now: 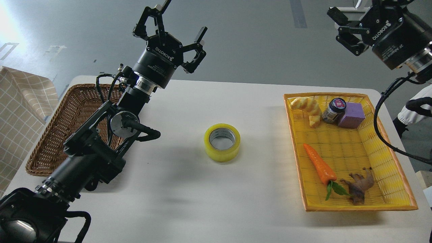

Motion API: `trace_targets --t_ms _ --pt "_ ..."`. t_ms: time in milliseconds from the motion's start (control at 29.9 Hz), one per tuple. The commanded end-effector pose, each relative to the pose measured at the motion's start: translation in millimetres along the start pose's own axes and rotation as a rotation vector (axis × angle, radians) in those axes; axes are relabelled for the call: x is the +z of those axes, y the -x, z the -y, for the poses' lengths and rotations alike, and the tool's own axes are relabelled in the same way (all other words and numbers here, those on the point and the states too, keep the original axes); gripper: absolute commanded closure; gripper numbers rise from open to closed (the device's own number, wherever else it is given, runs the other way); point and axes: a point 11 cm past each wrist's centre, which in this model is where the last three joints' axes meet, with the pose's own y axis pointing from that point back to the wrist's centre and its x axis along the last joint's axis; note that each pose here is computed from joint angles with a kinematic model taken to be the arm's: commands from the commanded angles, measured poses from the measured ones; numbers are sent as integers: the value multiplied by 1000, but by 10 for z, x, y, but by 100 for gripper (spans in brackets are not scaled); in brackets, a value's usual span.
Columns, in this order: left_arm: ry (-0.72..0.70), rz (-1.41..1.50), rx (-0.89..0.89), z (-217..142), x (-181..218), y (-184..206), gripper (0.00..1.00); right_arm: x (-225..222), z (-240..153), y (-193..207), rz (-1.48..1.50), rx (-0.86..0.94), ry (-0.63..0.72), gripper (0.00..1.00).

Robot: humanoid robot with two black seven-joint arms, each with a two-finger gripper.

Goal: Place and transfer tape with both arms
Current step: 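Release the tape and raise the right gripper back over the tray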

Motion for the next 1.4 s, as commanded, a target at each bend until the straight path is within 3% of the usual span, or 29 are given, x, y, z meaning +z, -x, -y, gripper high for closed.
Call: trace_targets --t_ms 0,234,468,1370 --pt "0 0 1 -4 0 -3 2 64 -6 -73 156 56 -91 0" --pt "2 2 0 -1 10 -3 2 333 -16 -74 402 161 -233 0" --pt "-1 7 -1 1 16 -4 2 529 -236 -206 428 232 -203 0" --pt "-84 150 -49 -18 -82 42 2 735 -239 -112 594 206 -192 0"
